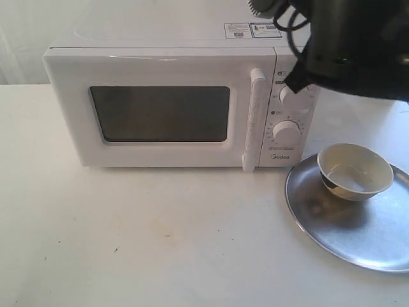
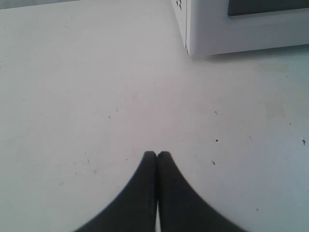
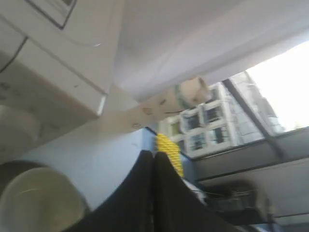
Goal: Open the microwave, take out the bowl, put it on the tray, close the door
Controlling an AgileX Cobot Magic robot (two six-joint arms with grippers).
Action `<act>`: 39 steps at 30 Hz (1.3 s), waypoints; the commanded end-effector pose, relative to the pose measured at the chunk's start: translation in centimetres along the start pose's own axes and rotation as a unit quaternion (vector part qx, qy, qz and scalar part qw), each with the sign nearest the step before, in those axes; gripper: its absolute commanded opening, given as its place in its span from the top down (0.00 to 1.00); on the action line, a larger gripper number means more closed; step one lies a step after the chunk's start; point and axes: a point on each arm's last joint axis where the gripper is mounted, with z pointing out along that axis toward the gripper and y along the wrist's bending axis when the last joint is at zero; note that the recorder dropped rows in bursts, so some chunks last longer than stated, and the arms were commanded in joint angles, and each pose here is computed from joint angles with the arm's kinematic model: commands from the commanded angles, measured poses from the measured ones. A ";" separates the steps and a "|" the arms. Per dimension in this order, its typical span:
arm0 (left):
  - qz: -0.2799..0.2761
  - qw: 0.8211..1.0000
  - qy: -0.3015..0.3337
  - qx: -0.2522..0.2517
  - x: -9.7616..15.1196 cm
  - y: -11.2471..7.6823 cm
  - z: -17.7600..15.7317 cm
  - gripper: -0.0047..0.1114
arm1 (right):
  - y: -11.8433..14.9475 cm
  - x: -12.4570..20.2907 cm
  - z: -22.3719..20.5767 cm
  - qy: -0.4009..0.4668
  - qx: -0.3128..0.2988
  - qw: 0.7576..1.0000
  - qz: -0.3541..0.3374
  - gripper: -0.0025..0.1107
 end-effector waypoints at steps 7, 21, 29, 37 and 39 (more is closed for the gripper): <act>-0.003 1.000 -0.002 0.003 -0.1 0.0 0.0 0.96 | 1.7 6.1 -6.8 -0.146 -0.331 0.924 0.127 0.98; -0.003 1.000 -0.002 0.003 -0.1 0.0 0.0 0.96 | 2.7 13.1 -9.2 -0.234 -0.462 0.825 0.225 0.98; -0.003 1.000 -0.002 0.003 -0.1 0.0 0.0 0.96 | 2.7 13.1 -9.2 -0.233 -0.462 0.825 0.227 0.98; -0.003 1.000 -0.002 0.003 -0.1 0.0 0.0 0.96 | 1.9 14.0 -9.4 -0.230 -0.453 0.826 0.242 0.98; -0.003 1.000 -0.002 0.003 -0.1 0.0 0.0 0.96 | 1.6 14.6 -9.3 -0.219 -0.452 0.824 0.263 0.98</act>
